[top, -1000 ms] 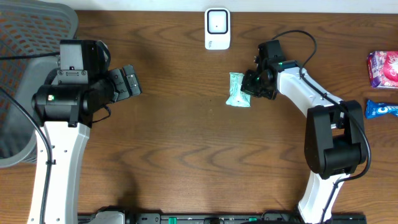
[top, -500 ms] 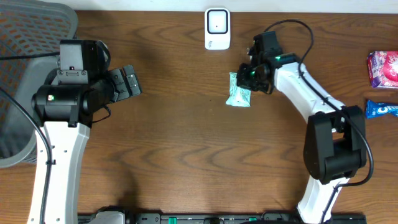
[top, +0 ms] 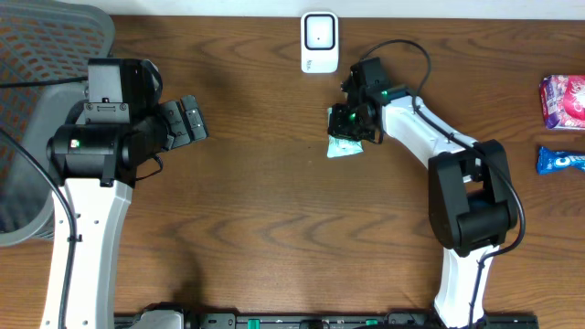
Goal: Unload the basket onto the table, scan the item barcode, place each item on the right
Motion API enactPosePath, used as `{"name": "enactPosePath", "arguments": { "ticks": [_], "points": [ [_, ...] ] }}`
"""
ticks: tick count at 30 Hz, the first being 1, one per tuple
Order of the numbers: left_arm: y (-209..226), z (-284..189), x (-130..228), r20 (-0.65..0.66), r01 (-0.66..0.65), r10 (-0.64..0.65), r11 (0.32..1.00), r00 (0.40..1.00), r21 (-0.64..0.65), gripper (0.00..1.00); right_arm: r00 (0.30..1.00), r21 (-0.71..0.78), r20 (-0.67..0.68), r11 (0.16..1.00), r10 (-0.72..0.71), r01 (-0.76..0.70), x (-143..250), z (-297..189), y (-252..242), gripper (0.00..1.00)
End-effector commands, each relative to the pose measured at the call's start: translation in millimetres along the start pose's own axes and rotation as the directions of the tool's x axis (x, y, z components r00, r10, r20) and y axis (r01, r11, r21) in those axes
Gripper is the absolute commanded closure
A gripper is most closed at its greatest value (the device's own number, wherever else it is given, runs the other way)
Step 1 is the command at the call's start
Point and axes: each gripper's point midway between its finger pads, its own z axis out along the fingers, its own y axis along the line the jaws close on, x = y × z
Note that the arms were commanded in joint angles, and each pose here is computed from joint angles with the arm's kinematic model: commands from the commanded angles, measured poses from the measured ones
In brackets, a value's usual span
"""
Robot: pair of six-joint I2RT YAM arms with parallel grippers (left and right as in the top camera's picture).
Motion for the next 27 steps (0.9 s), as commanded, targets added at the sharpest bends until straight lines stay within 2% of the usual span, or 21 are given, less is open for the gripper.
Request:
{"name": "enactPosePath", "arguments": {
  "ticks": [1,3,6,7,9,12,14,17,22,26,27],
  "points": [
    [1.8,-1.0,-0.4,0.003,0.004,-0.004,1.000,1.000,-0.006,0.02,0.998,-0.014,0.042,0.999,-0.050,0.050,-22.1,-29.4,20.0,0.81],
    [1.8,-1.0,-0.4,0.003,0.004,-0.004,1.000,1.000,-0.006,0.02,0.997,0.036,0.061,0.999,-0.041,0.039,-31.0,-48.4,13.8,0.75],
    [1.8,-1.0,-0.4,0.003,0.004,-0.004,1.000,1.000,-0.006,0.02,0.998,0.113,0.046,0.993,-0.045,0.040,-33.3,-66.4,-4.5,0.57],
    [1.8,-1.0,-0.4,0.003,0.004,-0.004,1.000,1.000,-0.006,0.02,0.999,0.150,0.032,0.988,-0.030,0.025,-29.9,-68.2,-15.4,0.57],
    [1.8,-1.0,-0.4,0.003,0.004,-0.004,1.000,1.000,-0.006,0.02,1.000,0.211,0.009,0.977,-0.004,0.002,-21.9,-66.6,-34.7,0.57],
    [1.8,-1.0,-0.4,0.003,0.004,-0.004,1.000,1.000,-0.006,0.02,1.000,0.205,-0.022,0.979,0.005,0.000,-9.9,-52.1,-42.0,0.79],
    [1.8,-1.0,-0.4,0.003,0.004,-0.004,1.000,1.000,-0.006,0.02,0.999,0.143,-0.031,0.990,-0.016,0.021,-0.3,-31.9,-33.5,0.84],
    [1.8,-1.0,-0.4,0.003,0.004,-0.004,1.000,1.000,-0.006,0.02,0.999,0.139,-0.015,0.989,-0.050,0.052,6.5,-13.2,-32.4,0.82],
    [1.8,-1.0,-0.4,0.003,0.004,-0.004,1.000,1.000,-0.006,0.02,0.999,0.292,0.032,0.956,0.005,-0.014,9.1,-11.0,-64.0,0.81],
    [1.8,-1.0,-0.4,0.003,0.004,-0.004,1.000,1.000,-0.006,0.02,0.999,0.304,0.030,0.951,0.044,-0.051,-1.6,-38.5,-66.8,0.65],
    [1.8,-1.0,-0.4,0.003,0.004,-0.004,1.000,1.000,-0.006,0.02,0.998,0.309,0.027,0.949,0.058,-0.064,-6.0,-52.0,-67.1,0.58]
  ]
}}
